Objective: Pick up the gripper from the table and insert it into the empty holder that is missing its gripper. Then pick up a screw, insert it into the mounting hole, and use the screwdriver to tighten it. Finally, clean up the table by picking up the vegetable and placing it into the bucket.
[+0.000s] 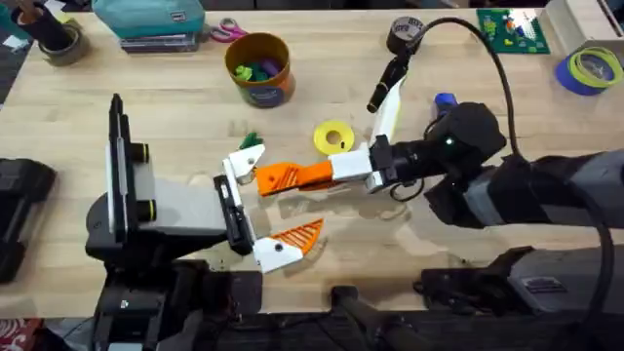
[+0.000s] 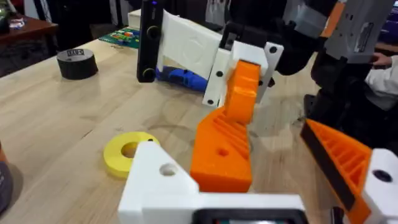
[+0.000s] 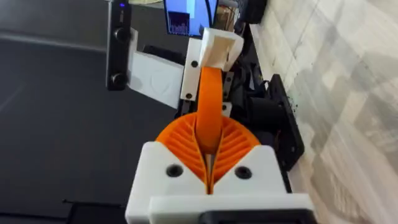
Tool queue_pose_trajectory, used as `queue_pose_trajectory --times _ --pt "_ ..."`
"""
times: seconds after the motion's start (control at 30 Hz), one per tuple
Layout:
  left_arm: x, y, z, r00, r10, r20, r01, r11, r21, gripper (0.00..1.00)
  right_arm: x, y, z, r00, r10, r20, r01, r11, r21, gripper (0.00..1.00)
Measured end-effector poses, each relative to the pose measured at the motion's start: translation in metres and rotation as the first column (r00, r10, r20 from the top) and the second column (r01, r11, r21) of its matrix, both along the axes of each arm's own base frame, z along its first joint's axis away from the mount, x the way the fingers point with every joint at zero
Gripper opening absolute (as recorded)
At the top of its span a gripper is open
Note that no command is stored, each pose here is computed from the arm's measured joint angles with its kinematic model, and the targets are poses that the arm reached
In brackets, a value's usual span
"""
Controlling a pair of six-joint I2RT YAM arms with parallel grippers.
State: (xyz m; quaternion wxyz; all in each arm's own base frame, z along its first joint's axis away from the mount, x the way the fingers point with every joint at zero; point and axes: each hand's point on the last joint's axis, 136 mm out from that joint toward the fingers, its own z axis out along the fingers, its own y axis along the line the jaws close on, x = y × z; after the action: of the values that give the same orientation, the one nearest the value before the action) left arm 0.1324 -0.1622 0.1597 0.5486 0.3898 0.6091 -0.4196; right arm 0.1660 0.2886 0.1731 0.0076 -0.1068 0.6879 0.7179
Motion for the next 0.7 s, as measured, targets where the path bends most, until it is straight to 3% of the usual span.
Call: queue_pose_trajectory --times 0.7 --pt "0.0000 0.0000 0.0000 1.000 0.000 0.000 0.000 1.000 0.000 0.986 0.0004 0.0000 -0.0002 1.000 -0.002 -0.010 0.002 1.000 -0.002 0.009"
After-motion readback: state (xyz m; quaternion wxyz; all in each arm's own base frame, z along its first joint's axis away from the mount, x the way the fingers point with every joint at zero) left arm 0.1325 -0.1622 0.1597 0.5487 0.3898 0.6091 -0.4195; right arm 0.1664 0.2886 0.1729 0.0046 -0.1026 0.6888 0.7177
